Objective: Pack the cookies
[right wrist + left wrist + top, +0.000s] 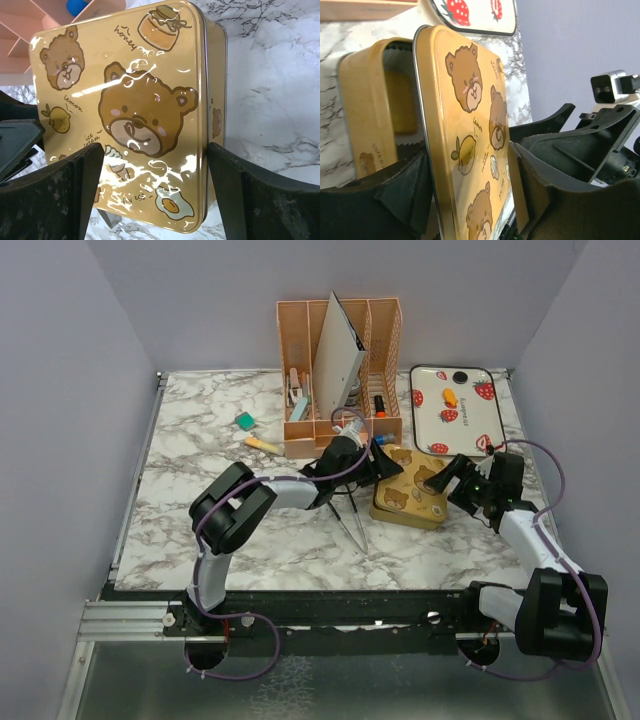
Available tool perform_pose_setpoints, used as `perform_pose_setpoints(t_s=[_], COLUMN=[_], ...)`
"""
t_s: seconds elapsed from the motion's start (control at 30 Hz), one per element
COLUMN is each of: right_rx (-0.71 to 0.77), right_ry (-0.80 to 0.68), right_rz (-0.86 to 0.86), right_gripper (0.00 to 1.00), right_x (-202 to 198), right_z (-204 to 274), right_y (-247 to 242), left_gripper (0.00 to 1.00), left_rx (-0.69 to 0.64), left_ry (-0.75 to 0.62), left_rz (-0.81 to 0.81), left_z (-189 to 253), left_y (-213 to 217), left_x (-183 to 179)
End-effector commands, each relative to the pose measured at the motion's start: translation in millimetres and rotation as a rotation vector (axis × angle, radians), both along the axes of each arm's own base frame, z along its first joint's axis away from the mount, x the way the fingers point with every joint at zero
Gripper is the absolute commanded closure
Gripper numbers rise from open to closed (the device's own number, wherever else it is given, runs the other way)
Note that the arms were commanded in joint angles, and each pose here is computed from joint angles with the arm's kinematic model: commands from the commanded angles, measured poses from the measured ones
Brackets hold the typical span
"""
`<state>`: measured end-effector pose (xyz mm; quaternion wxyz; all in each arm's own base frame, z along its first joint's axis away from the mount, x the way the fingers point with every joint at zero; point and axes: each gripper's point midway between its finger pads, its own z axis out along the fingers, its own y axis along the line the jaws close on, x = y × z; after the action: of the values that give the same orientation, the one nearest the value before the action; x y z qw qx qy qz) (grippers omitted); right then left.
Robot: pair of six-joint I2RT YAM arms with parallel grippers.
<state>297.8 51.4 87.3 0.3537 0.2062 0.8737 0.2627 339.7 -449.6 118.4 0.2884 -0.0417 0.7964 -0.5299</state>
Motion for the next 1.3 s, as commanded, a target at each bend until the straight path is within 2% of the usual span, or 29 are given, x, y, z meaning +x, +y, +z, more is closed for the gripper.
perform_pose_setpoints(t_s=[0.0,0.43,0.97,1.27], right_rx=[0.002,-0.004,-0.01,-0.03], right_ry=[-0.021,-0.026,-0.033,-0.004], right_rz=[0.046,0.067,0.079,0.07], right_gripper=[0.1,0.1,0.1,0.1], right_x=[3.7,5.5,5.5,3.5], right_z=[5.9,7.7,20.5,9.7], right_y=[3.8,4.5,5.3,1.8], left_gripper=[0.35,0.33,0.35,0.4], left_rx=[0.072,0.345,0.3,0.366], left_ry=[-0.074,-0.114,-0.047,-0.007], left_rz=[0.059,0.167,0.02,0.066], left_z=[16.5,5.2,-6.9,-28.6], left_y=[18.2,60.4,43.9,54.3], left_x=[8.1,18.6,-25.2,-26.0])
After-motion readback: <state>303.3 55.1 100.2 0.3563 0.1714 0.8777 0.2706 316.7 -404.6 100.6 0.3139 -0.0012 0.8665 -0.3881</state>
